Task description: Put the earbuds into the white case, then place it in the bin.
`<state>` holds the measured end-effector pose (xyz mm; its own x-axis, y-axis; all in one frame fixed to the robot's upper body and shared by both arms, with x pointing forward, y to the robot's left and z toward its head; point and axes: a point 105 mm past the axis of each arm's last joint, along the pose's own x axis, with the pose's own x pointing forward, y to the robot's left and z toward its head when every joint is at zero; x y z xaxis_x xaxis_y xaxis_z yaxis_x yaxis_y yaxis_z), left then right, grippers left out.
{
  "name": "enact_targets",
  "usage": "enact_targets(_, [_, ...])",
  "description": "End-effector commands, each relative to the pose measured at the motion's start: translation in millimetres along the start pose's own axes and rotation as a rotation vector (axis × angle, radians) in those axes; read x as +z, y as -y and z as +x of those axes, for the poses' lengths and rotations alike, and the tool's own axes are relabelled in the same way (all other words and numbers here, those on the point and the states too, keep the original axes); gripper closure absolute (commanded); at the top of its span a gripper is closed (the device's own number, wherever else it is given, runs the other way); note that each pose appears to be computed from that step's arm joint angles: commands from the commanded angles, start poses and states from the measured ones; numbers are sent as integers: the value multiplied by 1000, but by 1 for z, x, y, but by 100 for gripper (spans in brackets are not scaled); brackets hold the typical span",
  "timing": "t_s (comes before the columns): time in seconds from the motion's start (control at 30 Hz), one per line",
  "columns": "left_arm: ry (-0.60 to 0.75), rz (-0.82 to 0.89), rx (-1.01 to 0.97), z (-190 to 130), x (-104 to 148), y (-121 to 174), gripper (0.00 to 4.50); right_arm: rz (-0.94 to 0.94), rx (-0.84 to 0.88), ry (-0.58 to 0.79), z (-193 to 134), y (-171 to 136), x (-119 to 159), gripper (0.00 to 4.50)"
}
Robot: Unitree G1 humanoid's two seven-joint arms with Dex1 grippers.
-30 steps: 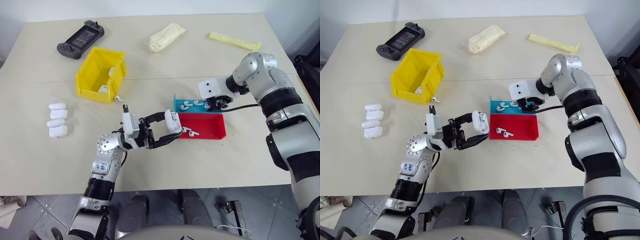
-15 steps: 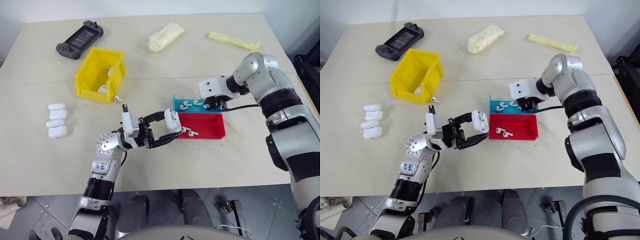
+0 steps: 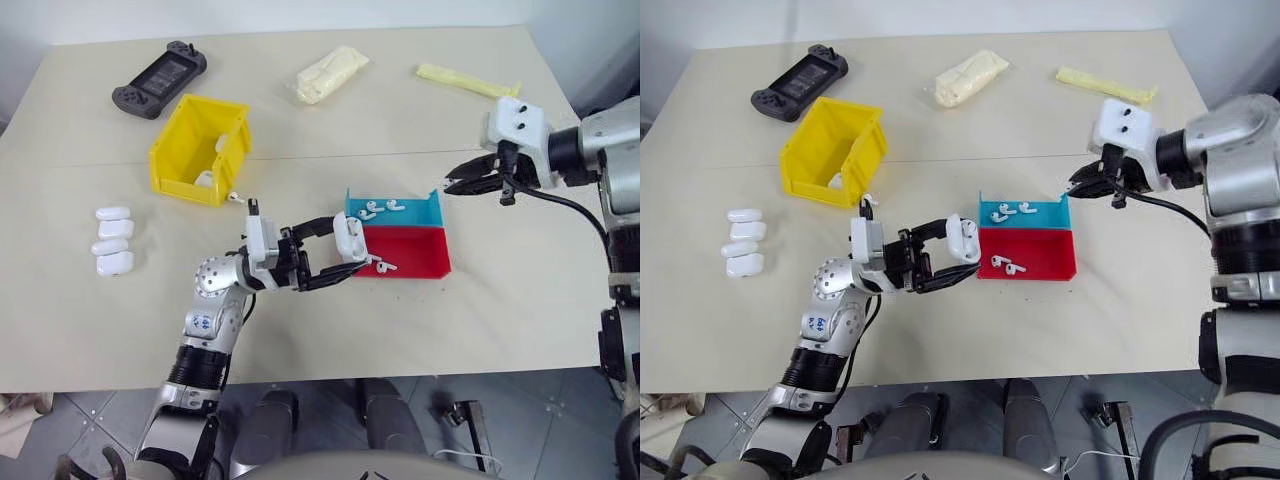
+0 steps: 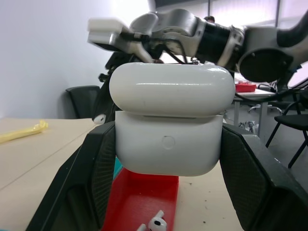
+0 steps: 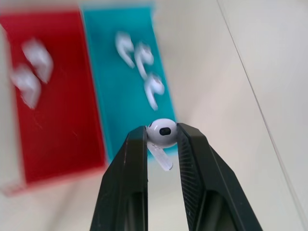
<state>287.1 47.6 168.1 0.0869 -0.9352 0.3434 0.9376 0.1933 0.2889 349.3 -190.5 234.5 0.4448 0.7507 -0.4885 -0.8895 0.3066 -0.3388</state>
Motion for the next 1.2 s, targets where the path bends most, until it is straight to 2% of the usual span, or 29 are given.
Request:
enact_targets(0.03, [24,5,-4,1,6,-5,170,75,22,353,-8,-32,30,402])
enact_targets(0.1, [25,2,-3,1,7,-8,170,165,28,464,-7,-47,32,402])
enact_targets(0.23, [23,0,0,4,7,-11,170,310,95,603,-1,-77,41,402])
enact_targets(0.33, [22,-4,4,9,8,-13,170,462,149,776,3,-92,59,402])
enact_targets(0.4, [24,-7,5,12,8,-14,170,524,186,841,6,-103,67,402])
enact_targets(0.67, [45,-27,2,21,11,-13,170,632,197,882,24,-121,73,402])
enact_targets(1.2, [58,-27,1,23,16,-13,170,685,158,819,41,-118,49,402])
